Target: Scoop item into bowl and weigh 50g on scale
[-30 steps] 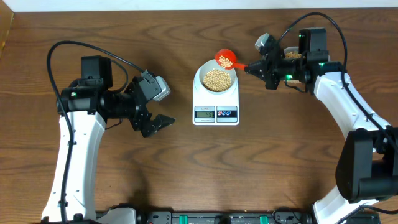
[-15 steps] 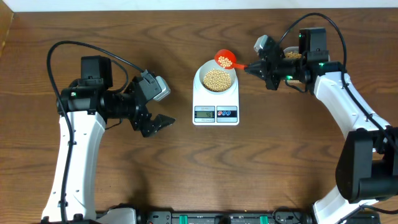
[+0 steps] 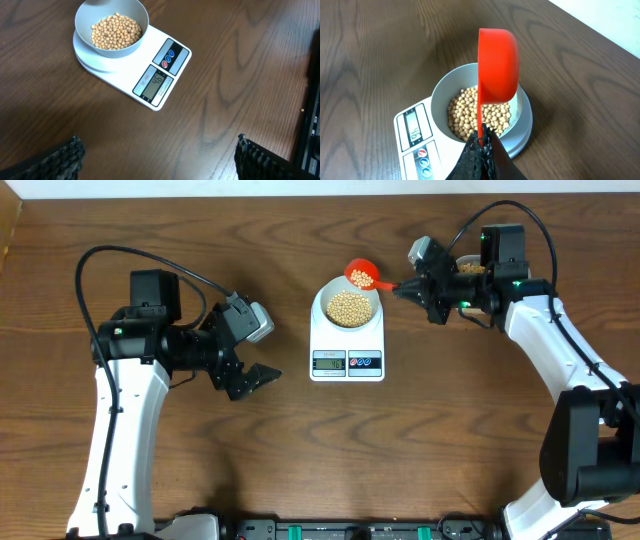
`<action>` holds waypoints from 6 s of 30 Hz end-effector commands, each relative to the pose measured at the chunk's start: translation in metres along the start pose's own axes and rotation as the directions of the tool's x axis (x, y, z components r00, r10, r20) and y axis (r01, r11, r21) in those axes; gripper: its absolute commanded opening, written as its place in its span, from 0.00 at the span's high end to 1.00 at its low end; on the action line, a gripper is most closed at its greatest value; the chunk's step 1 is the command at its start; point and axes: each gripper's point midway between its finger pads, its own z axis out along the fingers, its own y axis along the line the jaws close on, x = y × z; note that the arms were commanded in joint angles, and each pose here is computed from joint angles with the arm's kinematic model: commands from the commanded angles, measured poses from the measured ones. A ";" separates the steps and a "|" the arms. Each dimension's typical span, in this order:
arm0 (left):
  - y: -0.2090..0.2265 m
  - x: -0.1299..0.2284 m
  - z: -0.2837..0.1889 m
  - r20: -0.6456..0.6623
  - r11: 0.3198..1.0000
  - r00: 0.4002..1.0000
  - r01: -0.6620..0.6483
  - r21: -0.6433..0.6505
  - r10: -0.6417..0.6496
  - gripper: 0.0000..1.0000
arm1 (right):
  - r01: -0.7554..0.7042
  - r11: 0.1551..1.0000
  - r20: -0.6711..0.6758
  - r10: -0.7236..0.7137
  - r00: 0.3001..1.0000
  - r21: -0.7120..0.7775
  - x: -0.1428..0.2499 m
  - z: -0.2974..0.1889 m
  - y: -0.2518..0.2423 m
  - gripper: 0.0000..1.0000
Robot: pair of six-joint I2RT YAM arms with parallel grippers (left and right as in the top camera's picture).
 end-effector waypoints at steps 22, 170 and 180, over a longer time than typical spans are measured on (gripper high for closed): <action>0.001 -0.005 -0.004 0.017 1.000 1.000 -0.013 -0.006 0.013 0.02 | 0.015 0.999 0.006 -0.015 1.000 -0.041 0.004 0.010 0.006 0.99; 0.001 -0.005 -0.004 0.017 1.000 1.000 -0.013 -0.005 0.013 0.02 | -0.272 0.805 -0.163 0.410 0.898 0.527 0.146 -0.161 -0.113 0.99; 0.001 -0.005 -0.004 0.017 1.000 1.000 -0.013 -0.005 0.013 0.02 | -0.076 0.803 -0.311 0.313 0.897 0.591 0.135 -0.161 -0.119 0.99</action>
